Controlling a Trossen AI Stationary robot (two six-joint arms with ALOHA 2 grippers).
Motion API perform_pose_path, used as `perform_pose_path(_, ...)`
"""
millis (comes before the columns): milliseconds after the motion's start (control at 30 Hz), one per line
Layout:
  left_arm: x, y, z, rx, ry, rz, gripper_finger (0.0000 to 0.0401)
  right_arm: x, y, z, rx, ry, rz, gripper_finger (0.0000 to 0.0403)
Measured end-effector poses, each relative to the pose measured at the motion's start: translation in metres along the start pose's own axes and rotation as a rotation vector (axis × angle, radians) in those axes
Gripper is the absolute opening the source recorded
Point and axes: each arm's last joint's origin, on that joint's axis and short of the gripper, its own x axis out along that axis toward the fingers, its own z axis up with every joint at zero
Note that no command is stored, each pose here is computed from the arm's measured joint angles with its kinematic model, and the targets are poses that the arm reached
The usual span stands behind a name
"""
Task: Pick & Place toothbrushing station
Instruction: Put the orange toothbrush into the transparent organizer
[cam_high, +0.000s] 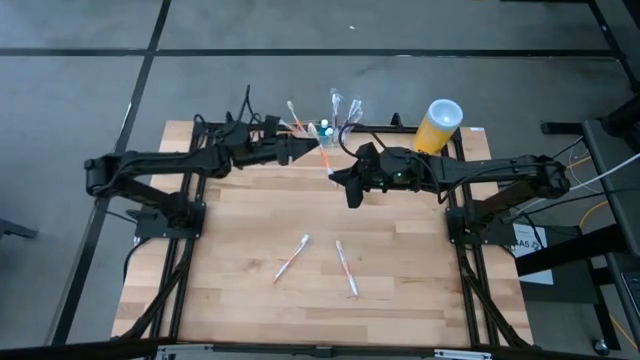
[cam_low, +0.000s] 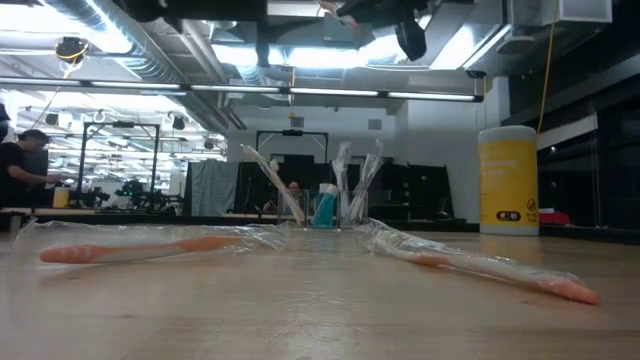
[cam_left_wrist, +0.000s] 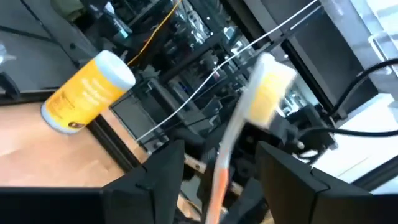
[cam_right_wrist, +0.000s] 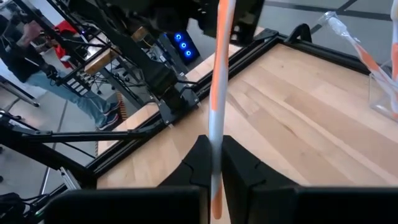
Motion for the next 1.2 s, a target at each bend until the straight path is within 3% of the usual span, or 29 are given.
perform_pose_path(200, 0.017, -0.007, 0.01, 0.048, -0.026, -0.037, 0.0145, 0.0, 0.0, 0.001, 0.001, -0.005, 0.003, 0.0016)
perform_pose_path(400, 0.026, -0.004, 0.01, 0.056, 0.005, -0.04, 0.0018, 0.0, 0.002, 0.003, 0.011, -0.033, 0.013, 0.0016)
perform_pose_path(633, 0.02, -0.008, 0.019, 0.091, -0.054, -0.033, 0.001, -0.001, 0.007, 0.008, 0.014, -0.085, 0.076, 0.0021)
perform_pose_path(833, 0.004, -0.009, 0.043, 0.15, -0.121, 0.01, 0.0009, -0.002, 0.013, 0.014, 0.019, -0.15, 0.125, 0.0094)
perform_pose_path(1033, -0.026, -0.002, 0.067, 0.311, -0.174, 0.253, 0.0009, -0.009, 0.023, 0.02, 0.029, -0.203, 0.223, 0.0136)
perform_pose_path(1200, -0.038, 0.001, 0.079, 0.513, -0.22, 0.384, 0.0009, -0.023, 0.024, 0.028, 0.025, -0.283, 0.186, 0.0144)
